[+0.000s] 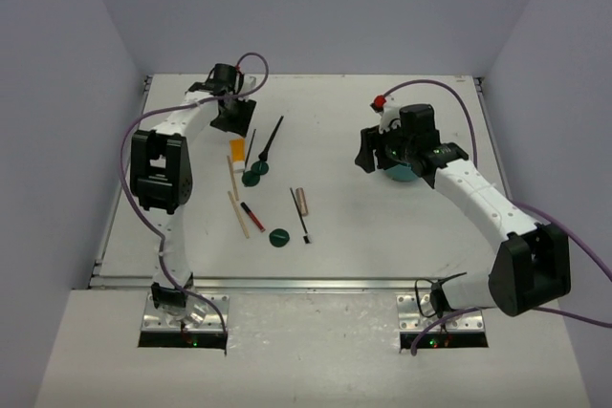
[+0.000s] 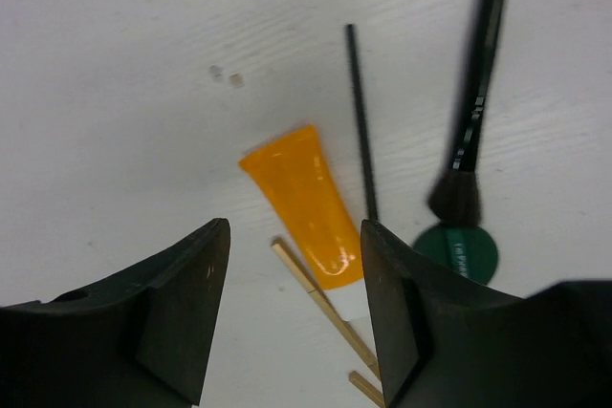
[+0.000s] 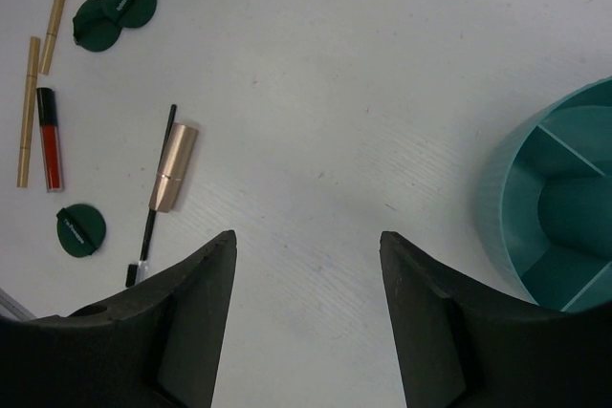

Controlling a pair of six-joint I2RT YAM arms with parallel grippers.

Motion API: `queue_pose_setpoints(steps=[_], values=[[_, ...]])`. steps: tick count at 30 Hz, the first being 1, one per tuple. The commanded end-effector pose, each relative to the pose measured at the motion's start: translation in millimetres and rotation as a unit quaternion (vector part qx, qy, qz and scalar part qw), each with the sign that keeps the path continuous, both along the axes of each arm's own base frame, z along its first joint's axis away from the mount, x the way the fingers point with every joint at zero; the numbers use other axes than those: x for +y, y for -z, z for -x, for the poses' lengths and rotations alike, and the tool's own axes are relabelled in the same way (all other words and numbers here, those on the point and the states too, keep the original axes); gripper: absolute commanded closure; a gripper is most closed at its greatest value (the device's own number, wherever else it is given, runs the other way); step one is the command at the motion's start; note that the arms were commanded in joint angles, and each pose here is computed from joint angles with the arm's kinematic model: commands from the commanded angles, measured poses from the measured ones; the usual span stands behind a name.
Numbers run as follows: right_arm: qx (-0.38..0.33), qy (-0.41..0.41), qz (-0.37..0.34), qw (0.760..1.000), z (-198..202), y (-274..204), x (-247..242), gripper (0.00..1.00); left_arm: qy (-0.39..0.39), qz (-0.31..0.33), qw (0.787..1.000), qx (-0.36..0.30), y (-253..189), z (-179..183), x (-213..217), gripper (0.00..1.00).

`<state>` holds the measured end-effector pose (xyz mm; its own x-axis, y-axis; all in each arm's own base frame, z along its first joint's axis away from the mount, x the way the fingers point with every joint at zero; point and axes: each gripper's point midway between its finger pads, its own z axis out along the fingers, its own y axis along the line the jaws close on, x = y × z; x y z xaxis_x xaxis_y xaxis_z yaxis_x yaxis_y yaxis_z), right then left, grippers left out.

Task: Organize the makeup

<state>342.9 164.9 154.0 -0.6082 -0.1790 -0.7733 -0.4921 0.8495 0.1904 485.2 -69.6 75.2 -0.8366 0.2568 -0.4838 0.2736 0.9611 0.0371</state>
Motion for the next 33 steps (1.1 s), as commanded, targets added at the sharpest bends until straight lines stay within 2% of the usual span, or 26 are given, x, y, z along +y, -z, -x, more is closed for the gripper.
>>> queue_pose_setpoints(steps=[1, 9, 14, 21, 33], values=[[-0.010, 0.021, 0.009, 1.000, -7.3, 0.7, -1.6, 0.38, -0.059, -0.037, 0.997, -0.036, -14.5, -10.1, 31.1, 0.44], [0.004, 0.024, 0.020, 1.000, -0.5, 8.3, -4.9, 0.37, -0.079, -0.013, 0.997, 0.010, 13.3, -3.4, 37.7, 0.41], [0.006, 0.014, 0.022, 1.000, 3.3, 11.7, -3.6, 0.37, -0.066, 0.012, 0.998, 0.021, 22.2, -4.1, 27.3, 0.41], [0.011, 0.008, 0.020, 1.000, 7.7, 14.7, -1.9, 0.37, -0.069, 0.011, 0.997, 0.037, 43.7, -9.0, 26.4, 0.40], [0.009, 0.010, 0.027, 1.000, 6.9, 12.6, -4.1, 0.37, -0.091, 0.030, 0.994, 0.051, 61.0, -4.8, 21.1, 0.46]])
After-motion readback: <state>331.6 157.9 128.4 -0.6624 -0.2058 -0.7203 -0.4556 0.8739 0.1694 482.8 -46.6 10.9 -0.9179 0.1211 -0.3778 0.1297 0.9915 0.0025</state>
